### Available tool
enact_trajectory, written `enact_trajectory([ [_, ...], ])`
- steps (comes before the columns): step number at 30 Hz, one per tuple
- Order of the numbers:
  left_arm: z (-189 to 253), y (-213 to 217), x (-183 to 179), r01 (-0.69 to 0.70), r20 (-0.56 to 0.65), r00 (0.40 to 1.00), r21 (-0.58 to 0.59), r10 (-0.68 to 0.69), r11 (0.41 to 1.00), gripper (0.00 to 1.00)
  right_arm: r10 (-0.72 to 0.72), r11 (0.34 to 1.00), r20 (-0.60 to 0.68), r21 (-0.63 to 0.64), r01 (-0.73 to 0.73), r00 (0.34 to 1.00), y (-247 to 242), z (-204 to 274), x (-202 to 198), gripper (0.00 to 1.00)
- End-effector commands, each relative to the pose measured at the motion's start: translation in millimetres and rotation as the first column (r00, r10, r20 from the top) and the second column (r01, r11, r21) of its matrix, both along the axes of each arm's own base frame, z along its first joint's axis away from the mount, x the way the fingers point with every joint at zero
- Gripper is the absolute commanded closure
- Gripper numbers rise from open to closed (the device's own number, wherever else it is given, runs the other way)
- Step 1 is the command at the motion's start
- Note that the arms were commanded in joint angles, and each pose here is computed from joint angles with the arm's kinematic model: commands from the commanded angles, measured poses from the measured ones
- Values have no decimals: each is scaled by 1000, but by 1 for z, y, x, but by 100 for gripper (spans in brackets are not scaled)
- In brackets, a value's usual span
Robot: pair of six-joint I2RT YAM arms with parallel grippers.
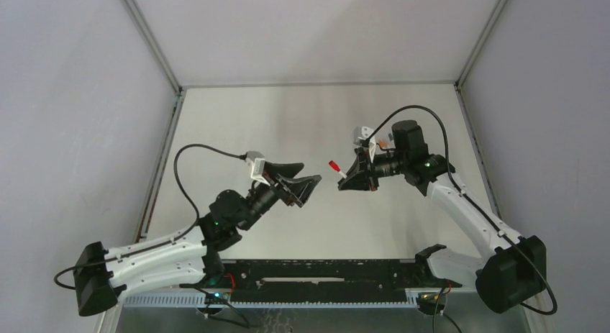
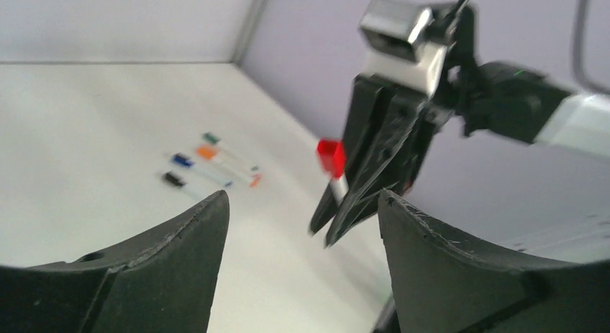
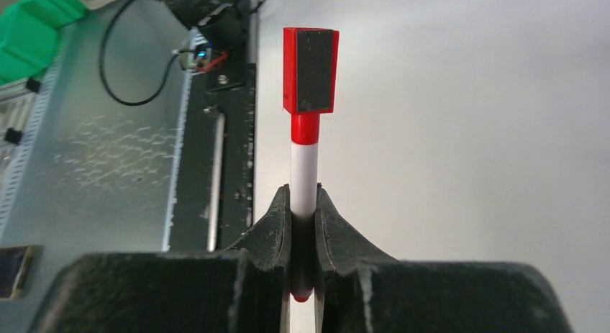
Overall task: Insert the pens into the pen caps
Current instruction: Place the pen at the center of the board.
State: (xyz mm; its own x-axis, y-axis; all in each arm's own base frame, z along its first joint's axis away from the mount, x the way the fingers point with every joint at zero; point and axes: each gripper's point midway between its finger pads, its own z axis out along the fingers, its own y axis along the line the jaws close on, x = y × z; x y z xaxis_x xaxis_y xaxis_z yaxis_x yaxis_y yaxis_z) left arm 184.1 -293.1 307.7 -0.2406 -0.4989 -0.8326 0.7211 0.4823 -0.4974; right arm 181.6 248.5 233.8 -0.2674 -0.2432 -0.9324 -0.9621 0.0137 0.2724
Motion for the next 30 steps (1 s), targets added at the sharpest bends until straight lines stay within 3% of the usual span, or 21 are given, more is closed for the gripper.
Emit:
enact_trajectory([
  [1,-52,35,26,-214,92,976,281,196,936,18,-162,983,81,-73,168,983,-16,-9,46,100],
  [5,-69,69,48,-406,183,914,418,362,813,13,-388,896,76,-203,396,918,-44,-44,99,100],
  [9,-91,100,69,-552,239,828,508,507,661,10,-605,726,83,-350,592,792,-83,-82,149,100],
  [12,-111,114,78,-597,237,786,533,571,599,9,-706,607,82,-440,661,703,-107,-109,173,100],
  [15,-115,116,78,-603,231,780,528,582,598,8,-753,534,96,-488,690,651,-122,-126,186,99],
  [23,-119,119,78,-614,226,771,512,596,600,4,-800,438,88,-591,677,594,-132,-158,207,95],
  [30,-120,113,79,-597,232,785,531,575,601,3,-800,413,75,-650,638,595,-134,-179,212,92],
])
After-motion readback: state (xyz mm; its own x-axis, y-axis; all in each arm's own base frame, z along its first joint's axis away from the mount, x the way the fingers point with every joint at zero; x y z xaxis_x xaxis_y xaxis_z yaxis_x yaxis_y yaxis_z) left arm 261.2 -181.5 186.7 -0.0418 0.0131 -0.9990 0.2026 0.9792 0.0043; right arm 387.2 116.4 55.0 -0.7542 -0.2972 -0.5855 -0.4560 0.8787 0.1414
